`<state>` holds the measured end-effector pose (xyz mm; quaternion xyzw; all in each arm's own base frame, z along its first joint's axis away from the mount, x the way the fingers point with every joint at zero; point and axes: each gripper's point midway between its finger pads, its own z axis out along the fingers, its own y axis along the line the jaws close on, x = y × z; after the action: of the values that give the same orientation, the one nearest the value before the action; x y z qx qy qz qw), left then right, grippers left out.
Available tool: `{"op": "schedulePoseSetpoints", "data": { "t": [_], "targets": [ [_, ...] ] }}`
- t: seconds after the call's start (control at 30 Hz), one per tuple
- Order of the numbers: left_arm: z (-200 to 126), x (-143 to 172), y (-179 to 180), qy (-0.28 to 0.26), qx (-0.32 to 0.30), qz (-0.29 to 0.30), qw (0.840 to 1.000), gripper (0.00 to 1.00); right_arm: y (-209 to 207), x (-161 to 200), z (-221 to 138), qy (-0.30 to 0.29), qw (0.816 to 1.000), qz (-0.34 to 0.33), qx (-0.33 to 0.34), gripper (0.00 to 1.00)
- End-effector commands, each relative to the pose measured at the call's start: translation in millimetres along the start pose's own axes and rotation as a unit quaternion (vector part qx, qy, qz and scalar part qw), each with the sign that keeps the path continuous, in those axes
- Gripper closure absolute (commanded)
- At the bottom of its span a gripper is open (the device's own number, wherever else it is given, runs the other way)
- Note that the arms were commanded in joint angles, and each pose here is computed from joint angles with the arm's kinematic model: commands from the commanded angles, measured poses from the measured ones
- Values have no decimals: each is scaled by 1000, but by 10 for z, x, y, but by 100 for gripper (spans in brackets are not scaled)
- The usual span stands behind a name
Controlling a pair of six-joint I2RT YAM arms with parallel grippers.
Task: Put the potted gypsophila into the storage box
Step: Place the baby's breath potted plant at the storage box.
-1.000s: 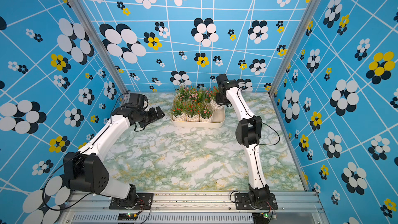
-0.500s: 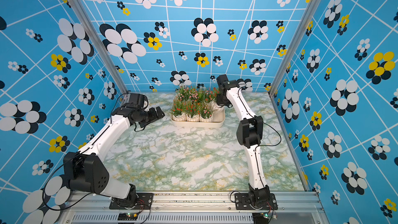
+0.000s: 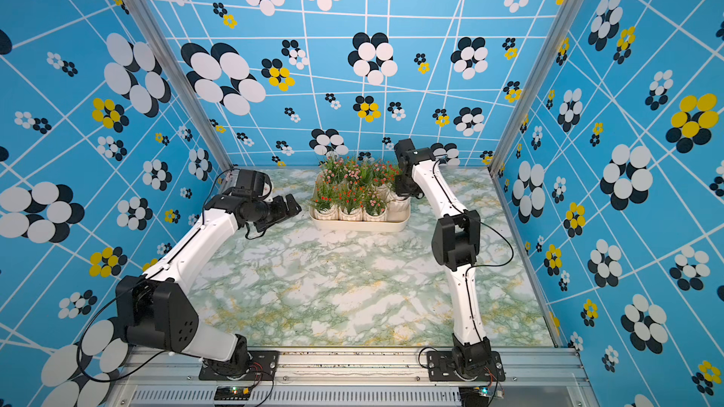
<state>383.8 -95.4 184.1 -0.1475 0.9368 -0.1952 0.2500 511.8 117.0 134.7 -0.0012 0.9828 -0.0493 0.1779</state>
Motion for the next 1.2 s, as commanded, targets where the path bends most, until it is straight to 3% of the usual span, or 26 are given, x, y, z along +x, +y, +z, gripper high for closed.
{"op": "schedulePoseSetpoints", "data": {
  "t": [0.0, 0.6, 0.9, 1.17],
  "targets": [
    [25, 30, 2, 3, -1, 1, 1000, 1, 20, -46, 92, -1, 1000, 8, 3, 99],
    [336, 4, -20, 44, -7, 4, 999, 0, 313, -10, 525, 10, 1000, 25, 5, 97],
    [378, -51, -95, 44, -1, 9, 999, 1, 288, -60, 364, -3, 1000, 27, 3, 87],
    [207, -116, -152, 22, 2, 12, 1000, 1, 175, -151, 58, -28, 999, 21, 8, 76]
  ]
}}
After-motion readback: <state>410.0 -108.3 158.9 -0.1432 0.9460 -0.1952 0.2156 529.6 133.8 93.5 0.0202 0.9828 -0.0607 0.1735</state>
